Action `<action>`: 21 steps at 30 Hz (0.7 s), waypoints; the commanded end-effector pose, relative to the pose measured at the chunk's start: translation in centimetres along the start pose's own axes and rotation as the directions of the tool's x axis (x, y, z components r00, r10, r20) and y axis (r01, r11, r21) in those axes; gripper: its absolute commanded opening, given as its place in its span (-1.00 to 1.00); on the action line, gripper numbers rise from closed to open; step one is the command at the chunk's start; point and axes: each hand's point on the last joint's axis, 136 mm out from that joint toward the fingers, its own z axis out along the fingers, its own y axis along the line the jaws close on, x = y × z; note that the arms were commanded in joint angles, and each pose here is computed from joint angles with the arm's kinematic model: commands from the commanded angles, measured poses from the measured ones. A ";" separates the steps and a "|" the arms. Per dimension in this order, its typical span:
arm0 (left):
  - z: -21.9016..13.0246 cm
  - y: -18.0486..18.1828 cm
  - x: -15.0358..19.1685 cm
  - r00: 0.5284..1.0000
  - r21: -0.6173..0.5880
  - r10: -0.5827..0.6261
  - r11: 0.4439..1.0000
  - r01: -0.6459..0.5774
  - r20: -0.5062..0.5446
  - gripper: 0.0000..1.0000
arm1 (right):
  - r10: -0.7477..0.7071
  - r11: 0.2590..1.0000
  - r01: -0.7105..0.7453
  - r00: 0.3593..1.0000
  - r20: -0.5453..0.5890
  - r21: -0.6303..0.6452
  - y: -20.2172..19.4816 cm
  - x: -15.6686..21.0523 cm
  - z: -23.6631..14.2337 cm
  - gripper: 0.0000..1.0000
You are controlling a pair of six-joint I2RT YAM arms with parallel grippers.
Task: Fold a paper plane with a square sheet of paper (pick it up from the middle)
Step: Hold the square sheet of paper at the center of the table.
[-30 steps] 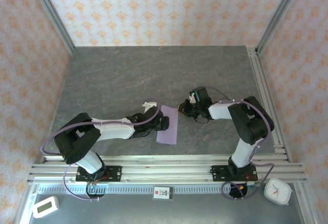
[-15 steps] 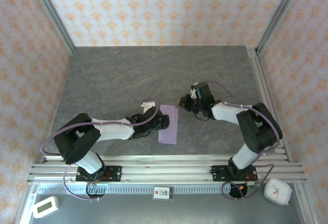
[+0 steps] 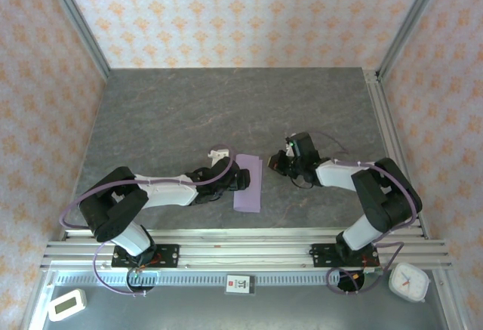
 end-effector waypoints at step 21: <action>0.8 -1.7 0.8 0.997 0.043 0.073 0.997 -0.071 -0.031 1.00 | -0.036 0.999 0.037 0.999 0.019 -0.022 0.1 1.0 -0.6 -1.00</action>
